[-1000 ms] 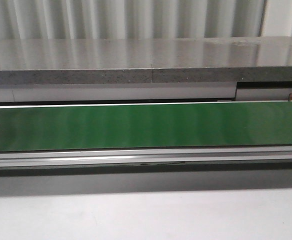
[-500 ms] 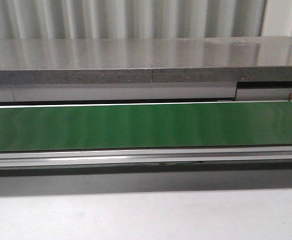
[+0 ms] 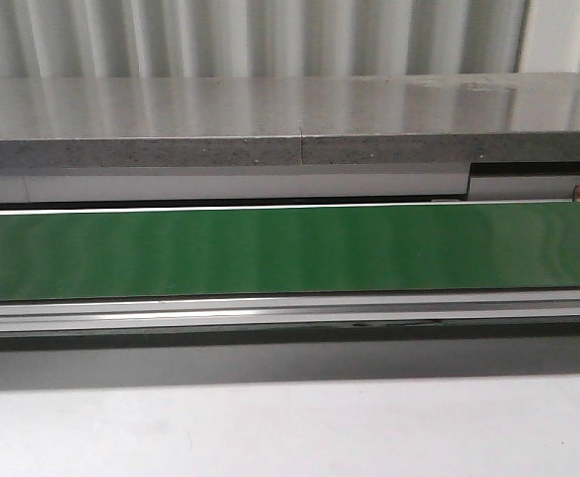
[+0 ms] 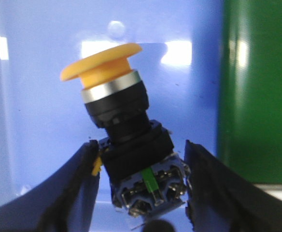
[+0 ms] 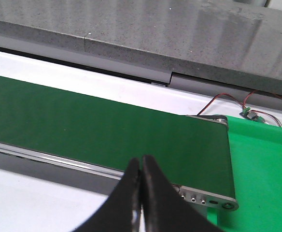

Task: Move button from right to left
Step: 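Lift the button with the left gripper and move it over the blue tray, then lower the button into the blue tray and open the left gripper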

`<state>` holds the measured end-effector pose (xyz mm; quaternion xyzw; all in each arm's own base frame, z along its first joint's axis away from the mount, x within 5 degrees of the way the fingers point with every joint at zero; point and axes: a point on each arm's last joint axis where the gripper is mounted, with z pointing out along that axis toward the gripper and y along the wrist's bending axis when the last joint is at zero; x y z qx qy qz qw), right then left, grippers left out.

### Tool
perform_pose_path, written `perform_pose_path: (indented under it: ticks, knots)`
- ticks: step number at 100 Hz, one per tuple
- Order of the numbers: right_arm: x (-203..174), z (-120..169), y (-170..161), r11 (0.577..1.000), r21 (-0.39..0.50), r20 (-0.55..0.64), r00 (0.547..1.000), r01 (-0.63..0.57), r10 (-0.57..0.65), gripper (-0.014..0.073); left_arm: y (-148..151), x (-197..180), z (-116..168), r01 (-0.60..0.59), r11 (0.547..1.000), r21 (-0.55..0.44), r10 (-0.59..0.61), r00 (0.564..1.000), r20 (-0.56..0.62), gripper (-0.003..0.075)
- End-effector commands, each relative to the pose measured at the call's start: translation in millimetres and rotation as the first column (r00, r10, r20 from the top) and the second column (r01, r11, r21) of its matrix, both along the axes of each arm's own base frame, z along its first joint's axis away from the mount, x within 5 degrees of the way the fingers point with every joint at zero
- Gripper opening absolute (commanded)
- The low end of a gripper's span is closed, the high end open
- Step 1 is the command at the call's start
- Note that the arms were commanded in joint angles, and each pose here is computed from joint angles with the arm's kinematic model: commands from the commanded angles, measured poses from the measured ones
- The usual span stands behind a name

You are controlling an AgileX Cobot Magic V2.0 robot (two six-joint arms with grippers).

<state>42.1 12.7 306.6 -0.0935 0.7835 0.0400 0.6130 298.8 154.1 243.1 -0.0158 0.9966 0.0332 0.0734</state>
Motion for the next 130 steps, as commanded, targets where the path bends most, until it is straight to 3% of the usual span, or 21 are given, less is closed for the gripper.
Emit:
perform_pose_path:
  ticks: [1, 38, 63, 75, 87, 94, 114, 130]
  knots:
    - [1.8, 13.1, -0.8, 1.000, 0.007, 0.086, 0.996, 0.009, -0.010, -0.0066, 6.3, 5.9, 4.8, -0.017, 1.000, 0.015, 0.016, 0.998, 0.066, 0.0113]
    - [1.8, 13.1, -0.8, 1.000, 0.007, 0.086, 0.996, 0.009, -0.010, -0.0066, 19.6, 28.1, -46.2, -0.013, 1.000, 0.016, 0.012, 0.999, 0.036, 0.0113]
    - [1.7, 13.0, -0.7, 1.000, 0.007, 0.085, 0.996, 0.009, -0.010, -0.0066, 24.5, 29.1, -54.5, 0.014, 0.998, 0.055, -0.015, 1.000, 0.007, 0.0118]
    - [1.7, 13.0, -0.7, 1.000, 0.007, 0.085, 0.996, 0.009, -0.010, -0.0066, 24.9, 29.1, -54.5, 0.017, 0.998, 0.061, -0.018, 1.000, 0.007, 0.0207]
    - [1.7, 13.0, -0.7, 1.000, 0.007, 0.085, 0.996, 0.009, -0.010, -0.0066, 25.2, 29.2, -54.4, 0.019, 0.998, 0.064, -0.019, 1.000, 0.008, 0.0423]
    - [1.7, 13.0, -0.7, 1.000, 0.007, 0.085, 0.996, 0.009, -0.010, -0.0066, 25.9, 29.1, -54.4, 0.023, 0.997, 0.072, -0.024, 1.000, 0.006, 0.0498]
    - [1.7, 13.0, -0.7, 1.000, 0.007, 0.085, 0.996, 0.009, -0.010, -0.0066, 25.6, 27.9, -48.0, 0.017, 0.996, 0.083, -0.019, 1.000, 0.020, 0.0489]
    - [1.7, 13.0, -0.7, 1.000, 0.007, 0.085, 0.996, 0.009, -0.010, -0.0066, 21.4, 21.3, -11.4, 0.002, 0.992, 0.129, -0.017, 0.993, 0.121, 0.0443]
